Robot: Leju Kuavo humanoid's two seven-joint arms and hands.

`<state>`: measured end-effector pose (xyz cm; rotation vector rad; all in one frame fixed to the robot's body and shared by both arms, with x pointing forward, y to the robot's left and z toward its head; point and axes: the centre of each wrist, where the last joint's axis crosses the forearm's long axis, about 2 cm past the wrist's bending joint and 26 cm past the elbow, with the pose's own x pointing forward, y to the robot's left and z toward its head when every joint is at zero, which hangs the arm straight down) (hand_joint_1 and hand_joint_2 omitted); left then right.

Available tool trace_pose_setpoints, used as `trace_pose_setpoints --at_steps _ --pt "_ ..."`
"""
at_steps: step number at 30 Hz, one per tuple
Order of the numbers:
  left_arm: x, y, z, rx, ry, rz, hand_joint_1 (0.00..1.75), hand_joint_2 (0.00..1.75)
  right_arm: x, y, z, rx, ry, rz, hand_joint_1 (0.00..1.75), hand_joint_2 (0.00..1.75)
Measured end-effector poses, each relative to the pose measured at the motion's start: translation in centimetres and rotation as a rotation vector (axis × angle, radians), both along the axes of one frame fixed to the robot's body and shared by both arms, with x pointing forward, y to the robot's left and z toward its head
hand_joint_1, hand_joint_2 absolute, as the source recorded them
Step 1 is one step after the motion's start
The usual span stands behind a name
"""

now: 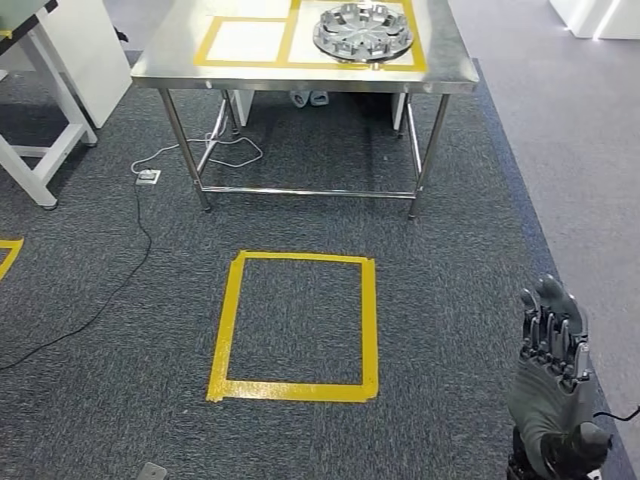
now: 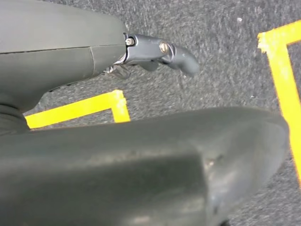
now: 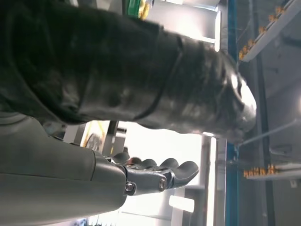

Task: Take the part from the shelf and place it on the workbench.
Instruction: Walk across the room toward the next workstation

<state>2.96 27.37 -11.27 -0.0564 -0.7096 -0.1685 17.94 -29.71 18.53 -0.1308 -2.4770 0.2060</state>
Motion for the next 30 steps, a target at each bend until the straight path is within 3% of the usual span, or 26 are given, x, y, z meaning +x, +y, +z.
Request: trace_pose_setpoints --at_steps 30 --pt "0.1 0.1 0.01 0.002 -0.001 0.001 0.0 0.0 -0.17 -0.07 0.2 0.005 -0.007 -0.009 0.0 0.0"
